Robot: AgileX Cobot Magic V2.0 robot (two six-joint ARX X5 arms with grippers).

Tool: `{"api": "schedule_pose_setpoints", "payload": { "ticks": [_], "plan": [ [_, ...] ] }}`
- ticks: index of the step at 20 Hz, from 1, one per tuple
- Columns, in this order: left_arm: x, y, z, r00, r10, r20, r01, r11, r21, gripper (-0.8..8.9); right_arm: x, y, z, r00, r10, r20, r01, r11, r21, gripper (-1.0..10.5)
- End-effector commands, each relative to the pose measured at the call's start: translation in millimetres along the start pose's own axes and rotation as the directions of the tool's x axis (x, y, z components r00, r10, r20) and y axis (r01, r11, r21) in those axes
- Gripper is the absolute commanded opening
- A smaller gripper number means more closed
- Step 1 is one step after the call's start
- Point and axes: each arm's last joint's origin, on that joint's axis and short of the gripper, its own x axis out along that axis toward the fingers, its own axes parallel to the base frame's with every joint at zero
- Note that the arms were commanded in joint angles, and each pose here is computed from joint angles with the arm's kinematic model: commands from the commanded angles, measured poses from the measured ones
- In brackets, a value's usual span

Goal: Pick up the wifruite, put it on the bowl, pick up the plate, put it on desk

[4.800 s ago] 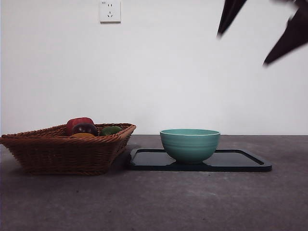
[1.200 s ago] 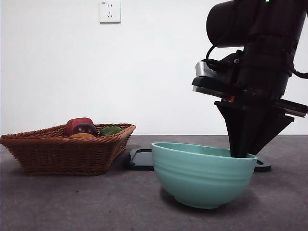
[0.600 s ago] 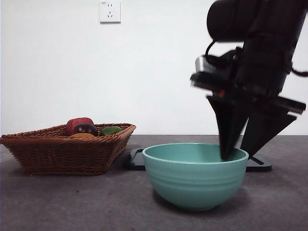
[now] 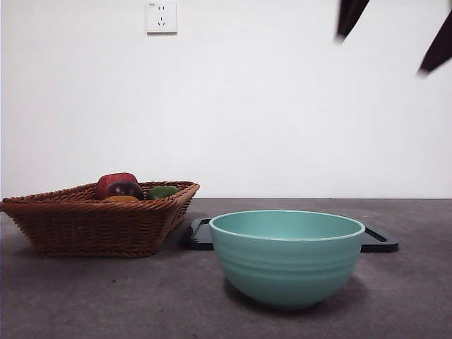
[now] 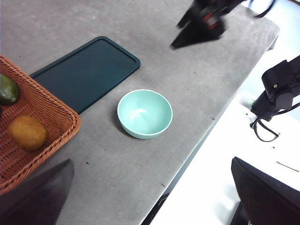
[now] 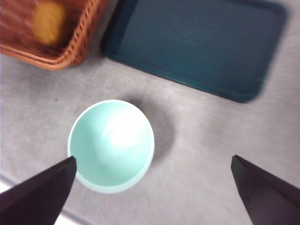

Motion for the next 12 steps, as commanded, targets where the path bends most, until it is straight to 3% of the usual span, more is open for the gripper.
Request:
{"api": "schedule_pose_setpoints", "payload": {
  "ticks": [1, 7, 12],
  "plan": [
    [-1.4, -1.0, 2.9, 1.000, -0.012, 0.015, 0.011, 1.000, 0.020, 5.94, -36.5, 0.2, -7.3, 0.998, 0.015, 0.055, -0.014, 1.000, -0.026, 6.0],
    [-1.4, -1.0, 2.9, 1.000, -0.011, 0.015, 0.011, 1.000, 0.020, 5.94, -108.6, -11.5, -52.6, 0.971, 0.075, 0.225, -0.060, 0.995, -0.074, 6.0],
    [-1.4, -1.0, 2.9, 1.000, -0.012, 0.015, 0.011, 1.000, 0.020, 5.94, -137.8, -21.3, -86.1, 0.939, 0.117, 0.324, -0.091, 0.991, -0.093, 6.0]
  ]
}}
